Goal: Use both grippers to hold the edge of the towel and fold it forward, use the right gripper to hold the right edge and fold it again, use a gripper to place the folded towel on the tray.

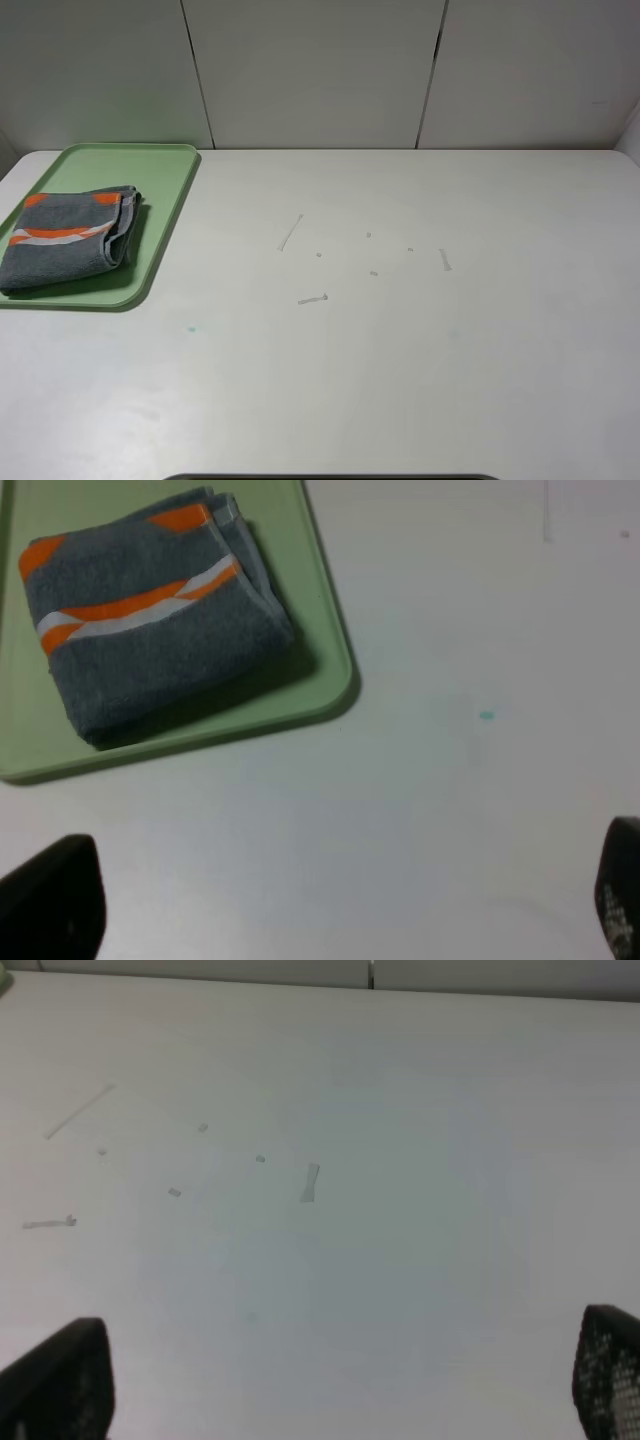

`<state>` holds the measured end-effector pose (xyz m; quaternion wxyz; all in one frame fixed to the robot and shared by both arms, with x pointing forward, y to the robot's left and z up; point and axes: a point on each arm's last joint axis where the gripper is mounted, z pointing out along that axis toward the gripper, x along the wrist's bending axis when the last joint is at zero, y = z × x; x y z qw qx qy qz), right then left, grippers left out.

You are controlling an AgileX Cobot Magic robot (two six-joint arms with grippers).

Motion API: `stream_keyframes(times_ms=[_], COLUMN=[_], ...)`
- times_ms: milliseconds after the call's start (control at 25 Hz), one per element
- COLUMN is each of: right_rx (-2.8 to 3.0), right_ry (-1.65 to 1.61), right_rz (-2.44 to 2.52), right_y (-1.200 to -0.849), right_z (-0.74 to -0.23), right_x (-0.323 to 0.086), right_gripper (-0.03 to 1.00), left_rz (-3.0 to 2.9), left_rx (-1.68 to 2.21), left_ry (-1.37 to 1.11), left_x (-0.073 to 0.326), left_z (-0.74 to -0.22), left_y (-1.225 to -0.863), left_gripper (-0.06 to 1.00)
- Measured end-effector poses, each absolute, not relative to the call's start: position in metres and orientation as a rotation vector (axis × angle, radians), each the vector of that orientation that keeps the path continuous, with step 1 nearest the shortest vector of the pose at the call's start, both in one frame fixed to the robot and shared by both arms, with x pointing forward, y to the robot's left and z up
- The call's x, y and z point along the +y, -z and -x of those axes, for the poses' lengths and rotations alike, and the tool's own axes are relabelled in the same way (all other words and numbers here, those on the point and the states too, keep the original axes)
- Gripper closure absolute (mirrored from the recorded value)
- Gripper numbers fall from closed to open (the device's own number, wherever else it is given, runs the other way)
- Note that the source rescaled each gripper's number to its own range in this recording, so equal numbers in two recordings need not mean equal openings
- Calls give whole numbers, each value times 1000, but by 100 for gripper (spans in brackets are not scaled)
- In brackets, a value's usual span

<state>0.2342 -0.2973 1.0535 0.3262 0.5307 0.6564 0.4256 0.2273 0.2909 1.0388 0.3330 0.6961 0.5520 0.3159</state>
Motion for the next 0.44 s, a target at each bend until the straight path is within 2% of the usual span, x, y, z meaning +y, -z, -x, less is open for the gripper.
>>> stream_keyframes(times_ms=[440], right_rx=[1720], right_ry=[-1116], right_rz=[-1391], right_y=[-1054], right_z=[-234], right_x=[-297], right_gripper=[-3], left_rz=[-1818], left_rx=[1442], left_ry=[-825], left_x=[291], left_z=[-227], left_y=[-1039], left_gripper=[-4])
